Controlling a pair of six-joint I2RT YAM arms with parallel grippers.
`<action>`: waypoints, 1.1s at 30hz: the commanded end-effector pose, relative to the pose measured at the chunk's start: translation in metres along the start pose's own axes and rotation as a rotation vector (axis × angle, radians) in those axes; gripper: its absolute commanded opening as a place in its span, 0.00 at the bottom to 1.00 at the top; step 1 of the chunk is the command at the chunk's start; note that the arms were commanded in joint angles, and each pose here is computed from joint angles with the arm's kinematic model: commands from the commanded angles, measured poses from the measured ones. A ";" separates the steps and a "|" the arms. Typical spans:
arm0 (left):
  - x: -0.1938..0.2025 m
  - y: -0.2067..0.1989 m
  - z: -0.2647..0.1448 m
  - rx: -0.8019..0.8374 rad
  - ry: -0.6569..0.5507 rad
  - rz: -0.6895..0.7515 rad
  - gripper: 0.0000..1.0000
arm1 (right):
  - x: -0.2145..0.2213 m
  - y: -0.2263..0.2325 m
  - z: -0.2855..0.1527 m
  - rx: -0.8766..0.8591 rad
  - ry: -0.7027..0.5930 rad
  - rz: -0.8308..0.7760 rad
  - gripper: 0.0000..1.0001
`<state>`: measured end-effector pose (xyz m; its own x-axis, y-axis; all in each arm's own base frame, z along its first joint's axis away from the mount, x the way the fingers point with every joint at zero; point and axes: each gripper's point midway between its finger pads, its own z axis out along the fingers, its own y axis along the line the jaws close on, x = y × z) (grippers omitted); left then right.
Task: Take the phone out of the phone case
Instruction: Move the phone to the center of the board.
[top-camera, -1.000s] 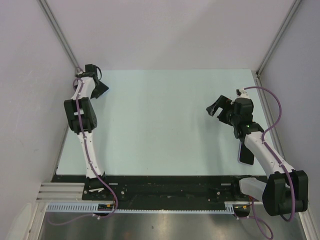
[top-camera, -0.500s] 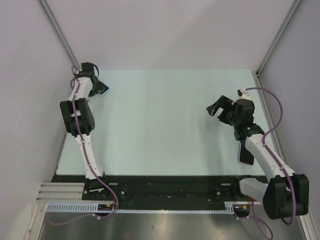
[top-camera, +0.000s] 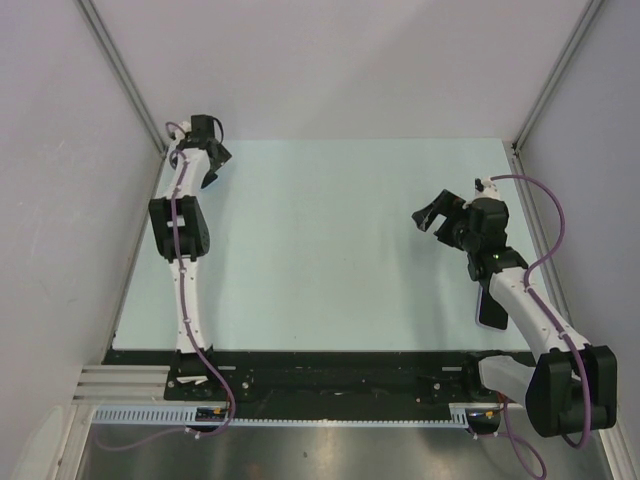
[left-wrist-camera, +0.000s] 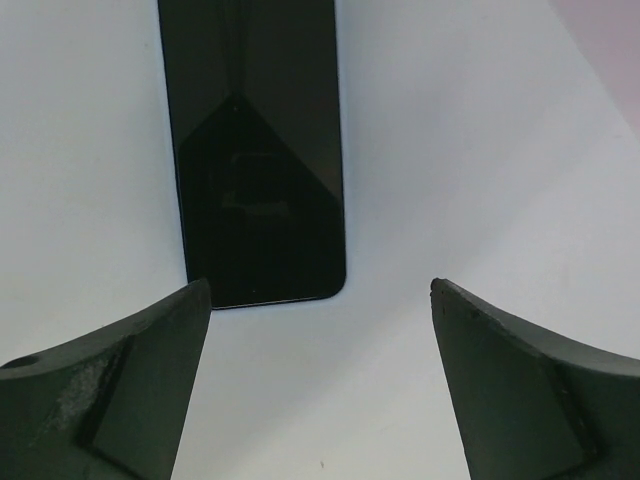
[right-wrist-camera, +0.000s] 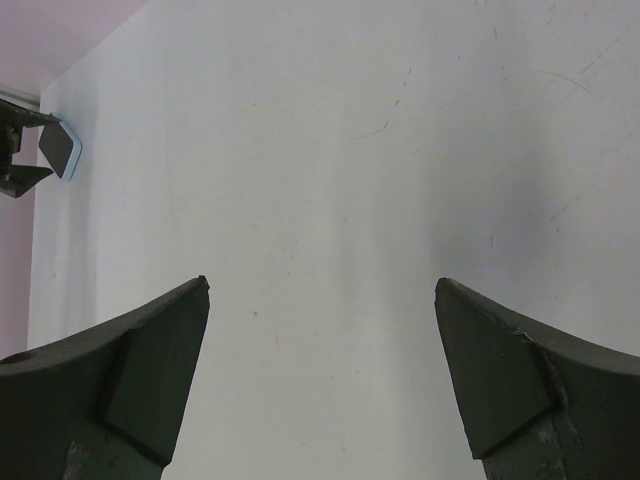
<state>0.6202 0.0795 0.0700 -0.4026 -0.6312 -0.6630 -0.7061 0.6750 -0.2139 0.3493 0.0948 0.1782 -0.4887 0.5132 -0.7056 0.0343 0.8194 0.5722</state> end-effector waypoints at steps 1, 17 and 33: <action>-0.019 0.004 0.001 -0.084 -0.102 -0.035 0.95 | -0.005 0.004 0.004 -0.016 -0.017 0.003 1.00; 0.006 0.036 0.012 -0.213 -0.044 0.015 0.96 | -0.009 0.006 0.004 -0.023 -0.037 -0.009 1.00; 0.017 0.058 0.017 -0.247 0.031 0.066 0.92 | -0.008 0.010 0.005 -0.033 -0.037 -0.017 1.00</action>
<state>0.5943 0.1075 0.0361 -0.4390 -0.6108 -0.6589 -0.7916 0.6099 -0.0380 0.3526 0.0992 0.1745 -0.4954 0.5132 -0.7009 0.0304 0.8166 0.5764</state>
